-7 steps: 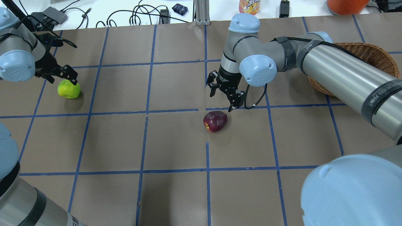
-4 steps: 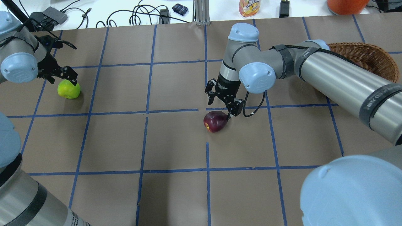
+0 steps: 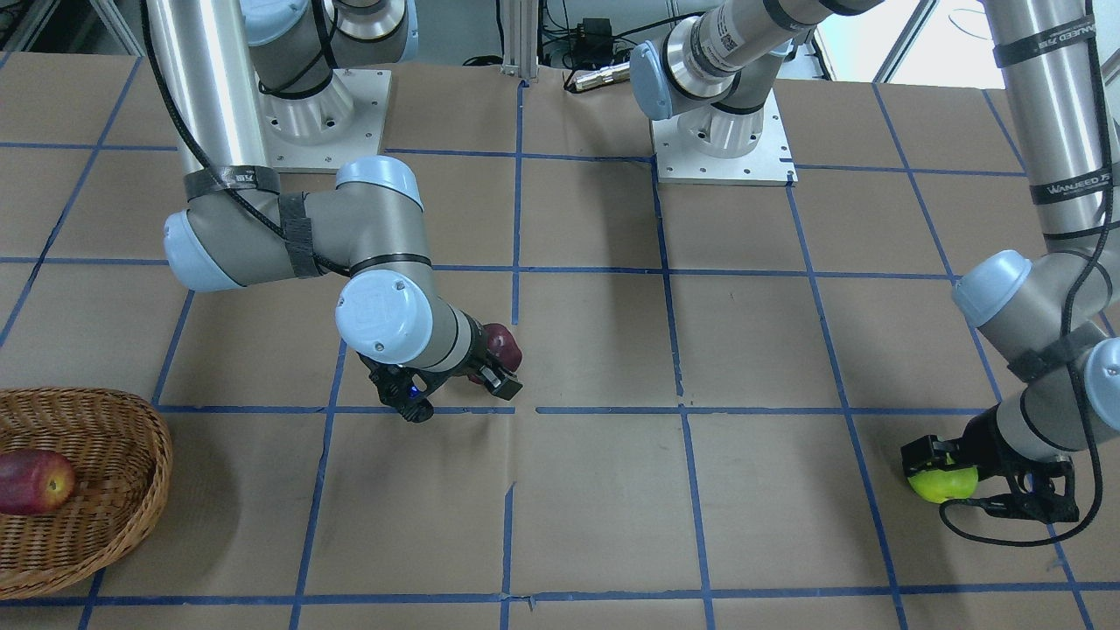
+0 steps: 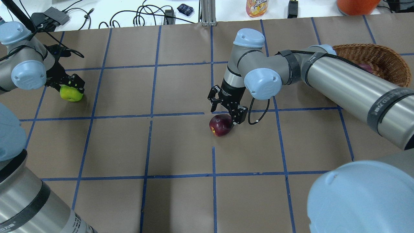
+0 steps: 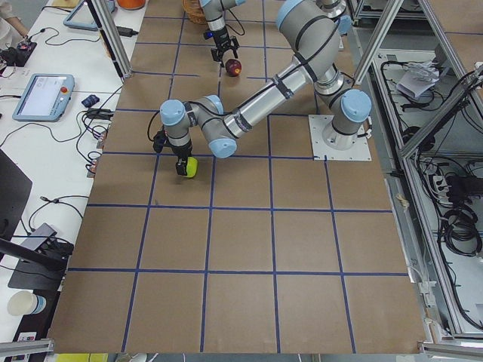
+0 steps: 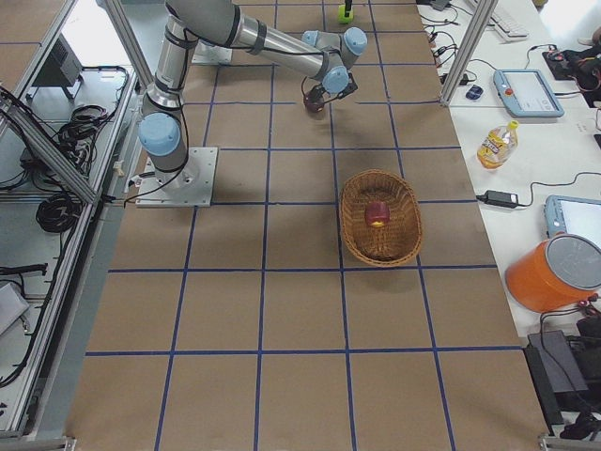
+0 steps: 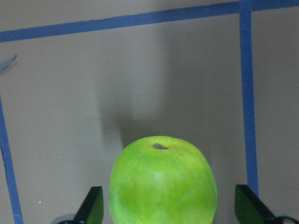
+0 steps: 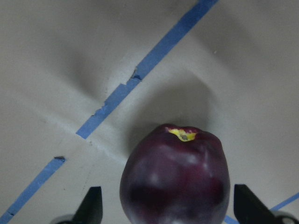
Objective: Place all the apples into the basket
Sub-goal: 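Carry dark apple toward basket with right gripper while left carries green apple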
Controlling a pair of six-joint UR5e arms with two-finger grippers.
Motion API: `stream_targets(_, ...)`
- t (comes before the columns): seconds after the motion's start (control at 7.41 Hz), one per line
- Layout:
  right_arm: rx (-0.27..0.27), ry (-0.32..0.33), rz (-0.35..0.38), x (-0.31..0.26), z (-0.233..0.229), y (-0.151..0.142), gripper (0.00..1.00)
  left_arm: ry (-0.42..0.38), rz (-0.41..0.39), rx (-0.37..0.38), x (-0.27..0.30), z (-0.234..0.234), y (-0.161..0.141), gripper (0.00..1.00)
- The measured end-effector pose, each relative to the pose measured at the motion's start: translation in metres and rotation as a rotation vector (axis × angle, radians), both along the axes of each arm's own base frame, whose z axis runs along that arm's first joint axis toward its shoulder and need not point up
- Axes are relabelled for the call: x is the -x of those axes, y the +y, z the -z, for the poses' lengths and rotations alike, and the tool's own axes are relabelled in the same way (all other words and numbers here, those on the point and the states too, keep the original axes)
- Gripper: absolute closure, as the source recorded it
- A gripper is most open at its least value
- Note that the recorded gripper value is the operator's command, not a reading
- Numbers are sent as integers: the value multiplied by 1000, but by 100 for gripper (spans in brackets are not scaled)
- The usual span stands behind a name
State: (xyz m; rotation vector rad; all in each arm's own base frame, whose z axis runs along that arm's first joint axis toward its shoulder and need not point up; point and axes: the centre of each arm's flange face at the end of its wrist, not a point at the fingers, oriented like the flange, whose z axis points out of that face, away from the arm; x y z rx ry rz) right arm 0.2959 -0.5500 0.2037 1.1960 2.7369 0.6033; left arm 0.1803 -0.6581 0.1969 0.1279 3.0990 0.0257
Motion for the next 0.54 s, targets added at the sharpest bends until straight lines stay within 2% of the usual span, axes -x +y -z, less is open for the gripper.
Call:
stream_targets(0.14,-11,2,-2,0,5,4,0,3,0,-11,-1,5,0,50)
stream_targets(0.27,-20,-4,-4,-2,8,8,0,5,0,-16,-1,7,1,74)
stream_targets(0.4,-26,-17,-7,-9,11,12,0,7,2,-21,1,4,2,84)
stream_targets(0.54,-33,-25,-12,-15,17,15,3,10,5,-27,7,-7,2,84)
